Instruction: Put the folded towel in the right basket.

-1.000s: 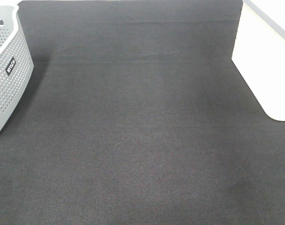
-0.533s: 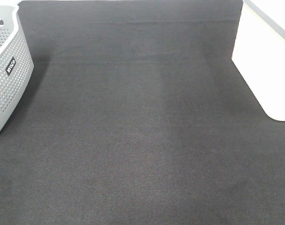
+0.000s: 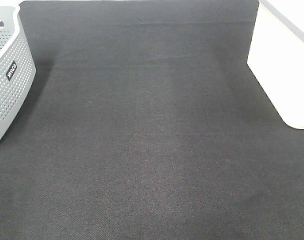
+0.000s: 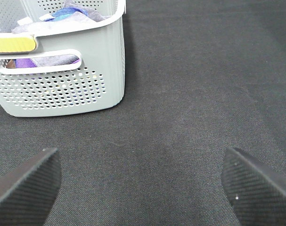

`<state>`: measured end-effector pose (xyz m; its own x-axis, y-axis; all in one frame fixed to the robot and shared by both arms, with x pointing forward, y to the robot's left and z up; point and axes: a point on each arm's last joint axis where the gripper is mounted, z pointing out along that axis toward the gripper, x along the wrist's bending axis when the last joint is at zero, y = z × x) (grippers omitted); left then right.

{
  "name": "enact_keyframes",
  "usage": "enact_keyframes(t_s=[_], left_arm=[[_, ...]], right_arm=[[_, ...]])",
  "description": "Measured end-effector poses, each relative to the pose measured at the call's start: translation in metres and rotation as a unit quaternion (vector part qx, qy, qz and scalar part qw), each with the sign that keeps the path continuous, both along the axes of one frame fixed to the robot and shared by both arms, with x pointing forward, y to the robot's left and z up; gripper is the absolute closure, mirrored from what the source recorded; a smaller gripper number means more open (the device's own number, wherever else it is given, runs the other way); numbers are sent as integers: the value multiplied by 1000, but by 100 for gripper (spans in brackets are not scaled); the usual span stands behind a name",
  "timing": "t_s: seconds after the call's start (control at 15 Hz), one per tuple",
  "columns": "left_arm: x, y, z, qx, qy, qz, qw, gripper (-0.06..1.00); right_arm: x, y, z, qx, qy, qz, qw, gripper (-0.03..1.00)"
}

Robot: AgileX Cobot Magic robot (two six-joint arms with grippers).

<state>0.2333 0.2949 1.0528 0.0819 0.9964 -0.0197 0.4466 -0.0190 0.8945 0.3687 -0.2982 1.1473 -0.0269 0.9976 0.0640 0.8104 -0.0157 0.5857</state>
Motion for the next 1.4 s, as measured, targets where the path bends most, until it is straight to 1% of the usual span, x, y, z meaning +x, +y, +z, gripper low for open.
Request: enact_keyframes(t_s=[0.07,0.2,0.27,0.4,0.53,0.6,0.73,0.87,1.13,1.4], left_arm=[[0,0,0,0,0,0,1000,7],[0,0,0,0,0,0,1000,7],[0,0,0,0,0,0,1000,7],[0,0,0,0,0,0,1000,7],[0,0,0,0,0,0,1000,7],[0,0,0,0,0,0,1000,7],[0,0,0,0,0,0,1000,7],[0,0,0,0,0,0,1000,7],[0,0,0,0,0,0,1000,7],[0,0,0,0,0,0,1000,7]], right_arm=[[0,0,0,0,0,0,1000,21],[-38,3,-25,-1,-8,0,1000,21],[-63,5,-43,-2,-23,0,1000,21],[-90,5,-67,-13,-46,-3,999,21],[-106,4,-87,-28,-62,-8,998,21],[-112,4,-92,-31,-79,-9,996,21],[-122,4,-90,-35,-145,-13,989,21],[-128,5,-91,-37,-174,-14,984,21],[-142,5,-91,-33,-219,14,975,21],[-137,5,-94,-32,-235,14,971,21]])
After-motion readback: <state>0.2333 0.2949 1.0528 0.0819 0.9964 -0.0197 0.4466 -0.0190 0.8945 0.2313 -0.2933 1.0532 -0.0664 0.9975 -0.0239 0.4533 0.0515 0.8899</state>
